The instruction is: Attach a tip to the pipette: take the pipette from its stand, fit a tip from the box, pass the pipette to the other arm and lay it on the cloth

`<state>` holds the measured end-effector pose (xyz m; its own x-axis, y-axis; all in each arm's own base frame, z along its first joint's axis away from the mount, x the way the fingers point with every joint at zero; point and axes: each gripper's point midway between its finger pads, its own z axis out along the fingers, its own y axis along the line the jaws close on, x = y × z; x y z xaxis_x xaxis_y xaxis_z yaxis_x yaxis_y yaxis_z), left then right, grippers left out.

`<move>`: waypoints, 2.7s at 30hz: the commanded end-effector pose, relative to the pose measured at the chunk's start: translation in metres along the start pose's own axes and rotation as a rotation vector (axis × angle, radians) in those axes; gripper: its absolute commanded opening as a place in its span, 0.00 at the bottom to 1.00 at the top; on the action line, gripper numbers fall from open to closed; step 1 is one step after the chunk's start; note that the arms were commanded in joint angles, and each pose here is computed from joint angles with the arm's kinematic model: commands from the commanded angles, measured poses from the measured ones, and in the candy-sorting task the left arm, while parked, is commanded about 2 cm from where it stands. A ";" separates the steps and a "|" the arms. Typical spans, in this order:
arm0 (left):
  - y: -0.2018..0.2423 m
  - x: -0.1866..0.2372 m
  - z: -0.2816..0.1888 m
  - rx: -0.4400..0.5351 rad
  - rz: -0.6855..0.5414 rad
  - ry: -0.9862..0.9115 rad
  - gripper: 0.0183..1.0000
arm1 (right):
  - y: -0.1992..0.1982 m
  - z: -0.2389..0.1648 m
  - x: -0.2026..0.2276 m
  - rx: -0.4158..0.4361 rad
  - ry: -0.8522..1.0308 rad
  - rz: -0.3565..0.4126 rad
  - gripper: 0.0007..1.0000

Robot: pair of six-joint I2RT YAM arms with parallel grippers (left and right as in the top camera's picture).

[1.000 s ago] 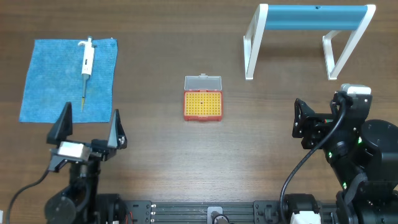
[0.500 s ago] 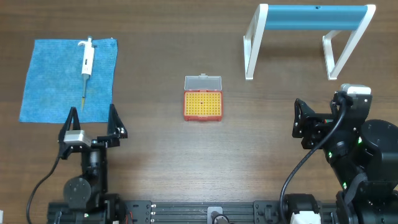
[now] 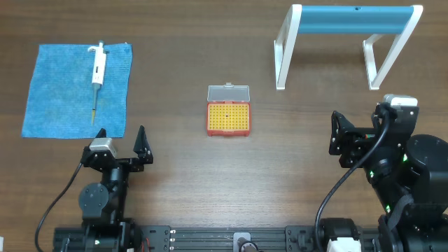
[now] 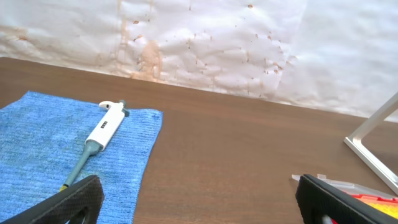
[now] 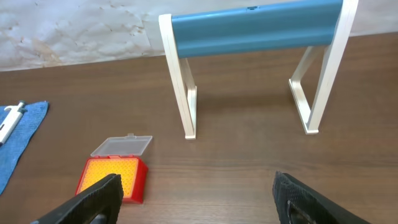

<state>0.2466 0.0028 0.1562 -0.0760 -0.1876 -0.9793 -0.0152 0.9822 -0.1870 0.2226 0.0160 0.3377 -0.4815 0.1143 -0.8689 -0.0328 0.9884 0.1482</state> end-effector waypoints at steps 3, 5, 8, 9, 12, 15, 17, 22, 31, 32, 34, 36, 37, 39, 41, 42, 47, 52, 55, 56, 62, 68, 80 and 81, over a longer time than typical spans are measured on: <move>-0.005 0.001 -0.001 0.027 0.045 0.001 1.00 | 0.002 0.001 0.001 -0.013 0.005 0.009 0.80; -0.005 0.001 -0.001 0.027 0.045 0.001 1.00 | 0.002 0.001 0.001 -0.013 0.005 0.009 0.79; -0.005 0.001 -0.001 0.027 0.045 0.001 1.00 | 0.002 0.001 0.001 -0.013 0.005 0.009 0.80; -0.005 0.001 -0.001 0.027 0.045 0.002 1.00 | 0.002 0.001 0.001 -0.013 0.005 0.009 0.80; -0.005 0.001 -0.001 0.027 0.045 0.003 1.00 | 0.002 0.001 0.001 -0.013 0.005 0.009 0.79; -0.005 0.001 0.000 0.027 0.045 0.003 1.00 | 0.002 0.001 0.001 -0.013 0.005 0.009 0.79; -0.005 0.001 0.000 0.027 0.045 0.003 1.00 | 0.002 0.001 0.001 -0.013 0.005 0.009 0.79; -0.005 0.001 0.000 0.027 0.045 0.003 1.00 | 0.002 0.001 0.001 -0.013 0.005 0.009 0.80; -0.005 0.001 0.000 0.027 0.045 0.003 1.00 | 0.002 0.001 0.001 -0.012 0.003 0.007 0.80; -0.005 0.001 0.000 0.027 0.045 0.003 1.00 | -0.001 0.000 0.000 0.009 -0.002 -0.008 0.80; -0.005 0.001 0.000 0.027 0.045 0.003 1.00 | -0.009 -0.003 -0.001 0.053 -0.018 -0.011 0.80; -0.005 0.001 0.000 0.027 0.045 0.003 1.00 | -0.013 -0.006 -0.009 0.081 -0.076 -0.015 0.80; -0.005 0.001 0.000 0.027 0.045 0.003 1.00 | -0.015 -0.008 -0.014 0.091 -0.117 -0.017 0.79; -0.005 0.001 0.000 0.027 0.045 0.003 1.00 | -0.019 -0.010 -0.019 0.110 -0.201 -0.020 0.79; -0.005 0.001 0.000 0.027 0.045 0.003 1.00 | -0.022 -0.010 -0.018 0.117 -0.284 -0.024 0.79; -0.005 0.001 0.000 0.027 0.045 0.003 1.00 | -0.023 -0.007 -0.014 0.113 -0.318 -0.025 0.80; -0.005 0.001 0.000 0.027 0.045 0.003 1.00 | -0.028 0.013 0.014 0.092 -0.453 -0.008 0.79; -0.005 0.001 0.000 0.027 0.045 0.003 1.00 | -0.035 0.039 0.047 0.086 -0.505 -0.010 0.79; -0.005 0.001 0.000 0.027 0.045 0.003 1.00 | -0.040 0.058 0.074 0.092 -0.457 -0.009 0.95; -0.005 0.001 0.000 0.027 0.045 0.003 1.00 | -0.041 0.062 0.080 0.094 -0.447 -0.008 0.95; -0.005 0.001 0.000 0.027 0.045 0.003 1.00 | -0.046 0.073 0.110 0.092 -0.461 -0.008 0.96; -0.005 0.001 0.000 0.027 0.045 0.003 1.00 | -0.034 0.089 0.127 0.013 -0.440 -0.074 0.96; -0.005 0.001 0.000 0.027 0.045 0.003 1.00 | -0.039 0.102 0.147 0.041 -0.376 -0.154 0.96; -0.005 0.001 0.000 0.027 0.045 0.003 1.00 | -0.041 0.102 0.148 0.052 -0.375 -0.153 0.96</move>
<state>0.2465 0.0020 0.1564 -0.0763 -0.1564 -0.9847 -0.0085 0.9877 -0.1562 0.2417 0.0112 0.1564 -0.1257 0.0039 -0.9921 -0.0753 0.9971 0.0134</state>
